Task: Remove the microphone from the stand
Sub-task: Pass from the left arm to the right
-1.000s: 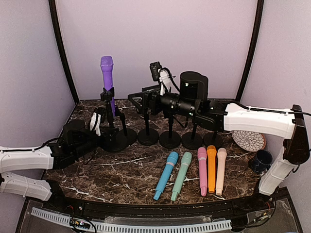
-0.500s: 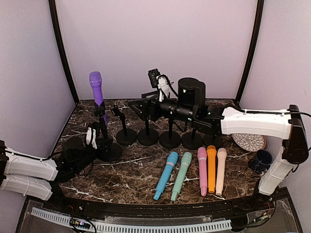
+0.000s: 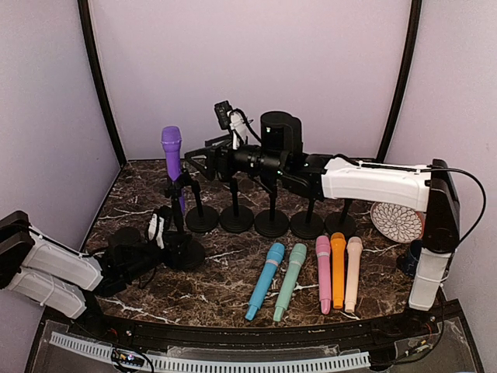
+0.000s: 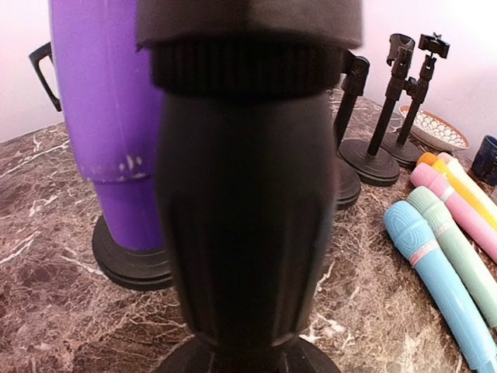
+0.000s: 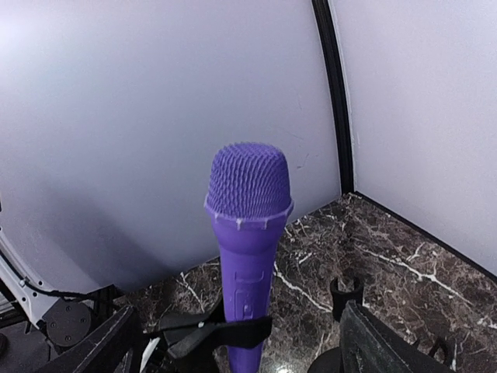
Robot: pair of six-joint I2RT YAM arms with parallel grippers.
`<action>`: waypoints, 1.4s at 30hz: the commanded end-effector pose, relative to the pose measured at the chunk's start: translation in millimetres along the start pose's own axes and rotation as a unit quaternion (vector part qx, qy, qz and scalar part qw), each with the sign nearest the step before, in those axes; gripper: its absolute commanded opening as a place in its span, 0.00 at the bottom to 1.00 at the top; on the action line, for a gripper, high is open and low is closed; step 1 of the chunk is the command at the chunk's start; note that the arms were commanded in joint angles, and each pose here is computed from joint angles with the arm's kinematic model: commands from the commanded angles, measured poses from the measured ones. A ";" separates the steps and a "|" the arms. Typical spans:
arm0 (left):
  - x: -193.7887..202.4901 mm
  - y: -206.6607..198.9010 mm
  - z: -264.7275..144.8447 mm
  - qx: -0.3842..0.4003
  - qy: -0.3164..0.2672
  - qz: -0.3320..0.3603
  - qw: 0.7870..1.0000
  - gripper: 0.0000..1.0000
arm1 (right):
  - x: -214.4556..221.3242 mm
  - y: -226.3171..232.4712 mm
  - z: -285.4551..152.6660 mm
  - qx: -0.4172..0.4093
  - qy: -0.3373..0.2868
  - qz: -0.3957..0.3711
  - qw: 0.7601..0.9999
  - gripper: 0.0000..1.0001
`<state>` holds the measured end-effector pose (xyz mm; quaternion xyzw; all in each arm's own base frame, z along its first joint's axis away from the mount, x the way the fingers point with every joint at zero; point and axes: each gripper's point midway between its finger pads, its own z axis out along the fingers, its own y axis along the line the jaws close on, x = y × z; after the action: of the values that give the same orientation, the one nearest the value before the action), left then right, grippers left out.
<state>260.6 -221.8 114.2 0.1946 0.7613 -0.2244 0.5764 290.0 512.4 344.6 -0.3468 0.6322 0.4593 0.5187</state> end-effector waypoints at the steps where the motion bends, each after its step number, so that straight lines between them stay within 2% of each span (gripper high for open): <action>1: -41.0 -23.9 0.2 0.052 -0.071 0.001 0.996 0.00 | -31.0 3.6 9.6 -0.045 -0.028 -0.029 0.998 0.89; 6: -31.3 -39.8 -0.1 0.093 -0.054 0.011 0.994 0.00 | -25.3 11.3 22.6 -0.094 -0.017 -0.062 0.994 0.90; 13: -23.8 -56.2 0.7 0.134 -0.037 0.035 0.990 0.00 | -20.7 -4.4 37.0 -0.091 -0.016 -0.057 0.994 0.87; 18: -16.4 -57.8 3.0 0.138 -0.025 0.045 0.989 0.00 | -21.1 0.8 37.4 -0.109 -0.014 -0.051 0.993 0.60; 22: -12.8 -48.8 4.8 0.113 -0.023 0.037 0.993 0.01 | -19.3 1.2 30.1 -0.095 -0.014 -0.052 0.994 0.34; 24: -12.5 -44.0 5.5 0.100 -0.025 0.031 0.994 0.12 | -20.2 0.9 23.9 -0.077 -0.019 -0.059 0.995 0.26; 25: -11.9 -42.0 6.1 0.094 -0.024 0.029 0.995 0.23 | -19.9 0.2 21.3 -0.066 -0.020 -0.062 0.996 0.24; 27: -11.7 -38.6 7.6 0.084 -0.020 0.023 0.996 0.39 | -20.4 -0.5 16.1 -0.039 -0.022 -0.074 0.996 0.21; 31: -14.4 -35.2 7.2 0.072 -0.013 0.019 0.997 0.61 | -16.3 -0.8 10.6 0.015 -0.014 -0.100 0.995 0.17; 34: -19.9 -37.1 0.6 0.078 -0.007 0.023 0.997 0.71 | -11.6 -1.0 10.0 0.055 -0.009 -0.115 0.992 0.17; 37: -30.6 -39.4 -10.4 0.086 -0.013 0.024 0.996 0.73 | -6.1 -3.7 10.6 0.100 -0.007 -0.118 0.988 0.17; 38: -24.8 -38.6 -12.4 0.086 0.002 0.026 0.996 0.74 | -4.6 -7.1 10.3 0.118 -0.006 -0.118 0.986 0.17; 42: -39.4 -40.2 -28.8 0.093 -0.001 0.019 0.995 0.76 | 3.8 -7.4 11.5 0.144 -0.002 -0.116 0.983 0.17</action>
<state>234.1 -243.8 158.4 0.2544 0.7196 -0.2830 0.5809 287.2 536.4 322.7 -0.3821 0.6384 0.3449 0.5723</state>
